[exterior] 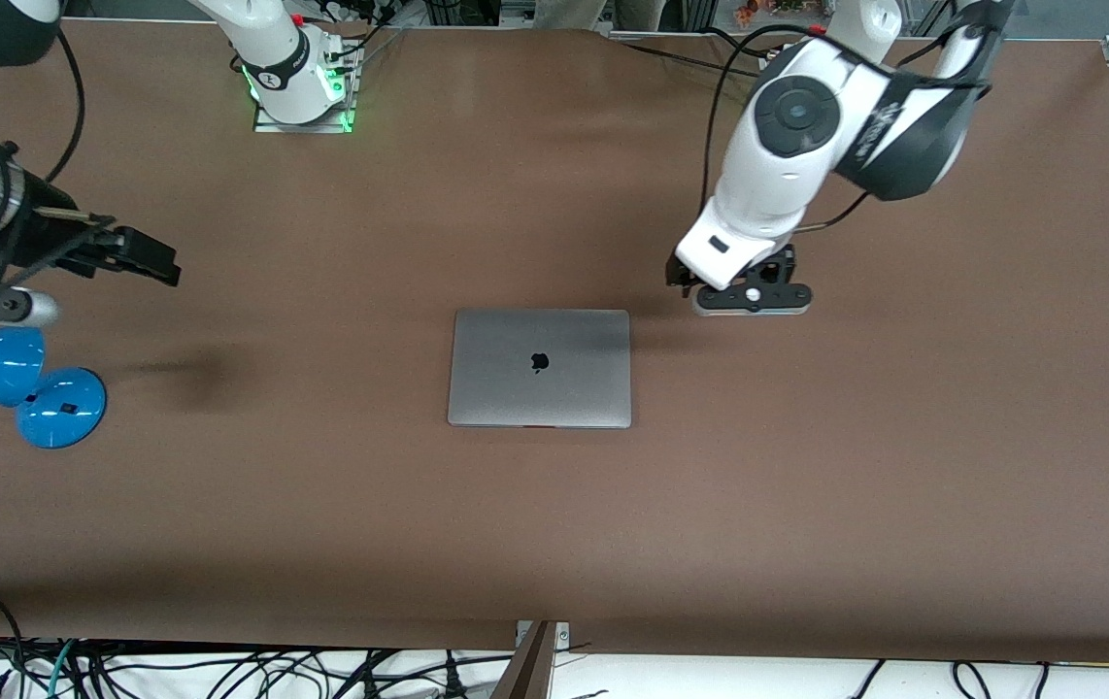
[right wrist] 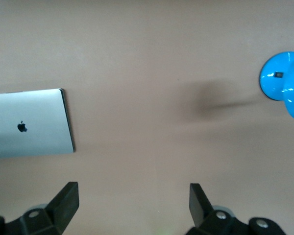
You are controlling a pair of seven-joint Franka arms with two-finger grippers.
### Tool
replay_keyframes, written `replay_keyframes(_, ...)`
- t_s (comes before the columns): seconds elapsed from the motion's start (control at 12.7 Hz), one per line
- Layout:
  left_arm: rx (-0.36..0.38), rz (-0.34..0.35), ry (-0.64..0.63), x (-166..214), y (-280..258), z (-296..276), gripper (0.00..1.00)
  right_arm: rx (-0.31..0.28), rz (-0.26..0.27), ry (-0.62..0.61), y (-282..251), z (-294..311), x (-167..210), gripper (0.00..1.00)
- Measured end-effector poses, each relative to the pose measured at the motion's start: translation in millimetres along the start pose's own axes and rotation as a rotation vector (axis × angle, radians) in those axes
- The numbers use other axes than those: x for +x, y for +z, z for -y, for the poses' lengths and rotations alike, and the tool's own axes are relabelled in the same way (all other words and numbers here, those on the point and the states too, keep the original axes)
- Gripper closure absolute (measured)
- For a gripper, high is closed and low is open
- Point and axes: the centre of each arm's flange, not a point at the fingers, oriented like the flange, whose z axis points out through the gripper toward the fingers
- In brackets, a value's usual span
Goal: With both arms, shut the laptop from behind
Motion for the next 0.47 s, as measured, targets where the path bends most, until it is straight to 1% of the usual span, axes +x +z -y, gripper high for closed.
replay_keyframes(0.16, 0.003, 0.023, 0.023, 5, -32, 42, 0.00, -0.024, -0.004, -0.029, -8, -13, -5, 0.00)
replay_keyframes(0.31, 0.015, 0.038, 0.038, 5, -68, 67, 0.00, -0.030, -0.008, -0.060, -14, -31, -7, 0.00)
replay_keyframes(0.47, 0.017, 0.029, 0.016, 8, -90, 84, 0.00, -0.029, -0.003, -0.090, -13, -55, -5, 0.00)
